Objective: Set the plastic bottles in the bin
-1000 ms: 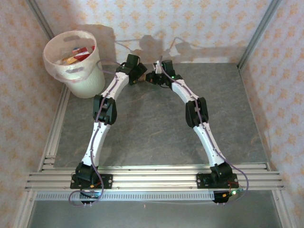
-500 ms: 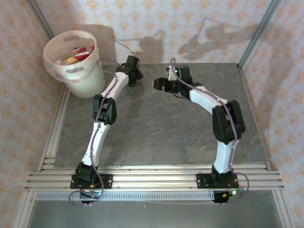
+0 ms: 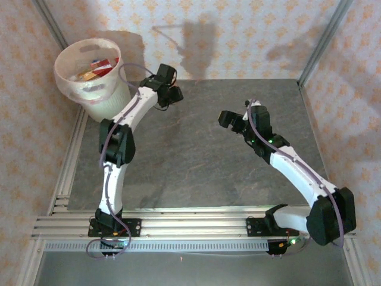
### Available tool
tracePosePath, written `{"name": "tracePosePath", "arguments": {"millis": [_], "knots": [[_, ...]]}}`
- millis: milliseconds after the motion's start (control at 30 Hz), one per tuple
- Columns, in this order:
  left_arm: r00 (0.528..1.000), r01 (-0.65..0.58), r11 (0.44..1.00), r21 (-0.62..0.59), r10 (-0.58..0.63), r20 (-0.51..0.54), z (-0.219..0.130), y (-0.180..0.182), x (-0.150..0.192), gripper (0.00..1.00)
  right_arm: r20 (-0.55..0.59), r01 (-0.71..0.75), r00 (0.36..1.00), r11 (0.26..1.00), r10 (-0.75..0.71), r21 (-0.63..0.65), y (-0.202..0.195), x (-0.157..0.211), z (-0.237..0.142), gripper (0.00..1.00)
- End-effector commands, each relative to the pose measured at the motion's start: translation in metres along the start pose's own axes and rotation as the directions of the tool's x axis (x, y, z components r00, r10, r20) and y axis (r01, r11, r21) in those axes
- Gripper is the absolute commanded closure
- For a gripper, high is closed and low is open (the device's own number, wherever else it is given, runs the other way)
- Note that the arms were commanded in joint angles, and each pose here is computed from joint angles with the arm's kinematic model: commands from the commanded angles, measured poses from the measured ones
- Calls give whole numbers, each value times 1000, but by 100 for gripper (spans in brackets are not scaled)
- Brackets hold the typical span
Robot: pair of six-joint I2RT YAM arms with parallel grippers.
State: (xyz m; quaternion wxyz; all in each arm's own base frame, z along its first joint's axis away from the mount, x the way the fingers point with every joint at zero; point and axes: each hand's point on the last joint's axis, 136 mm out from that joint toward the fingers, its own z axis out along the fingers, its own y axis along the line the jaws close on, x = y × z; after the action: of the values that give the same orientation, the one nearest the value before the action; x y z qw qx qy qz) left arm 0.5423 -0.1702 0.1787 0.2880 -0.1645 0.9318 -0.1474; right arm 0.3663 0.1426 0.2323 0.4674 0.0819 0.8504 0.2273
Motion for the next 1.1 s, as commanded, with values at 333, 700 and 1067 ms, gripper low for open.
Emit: {"name": "tracePosePath", "arguments": {"millis": [333,700,1067], "knots": [[939,30,976,-218,47,340,-219,77,-113,50,78,-3,997,994,-5,105,-13,-23,-16,1],[648,561,809,-177,-296,702,-250,172,-175,51,52,-24,998,996,19,90,-8,-23,-20,1],[417,795,607,7,-554,720,-198,227,-193,42,31,-10,999,998,8,69,7,-38,-27,1]]}}
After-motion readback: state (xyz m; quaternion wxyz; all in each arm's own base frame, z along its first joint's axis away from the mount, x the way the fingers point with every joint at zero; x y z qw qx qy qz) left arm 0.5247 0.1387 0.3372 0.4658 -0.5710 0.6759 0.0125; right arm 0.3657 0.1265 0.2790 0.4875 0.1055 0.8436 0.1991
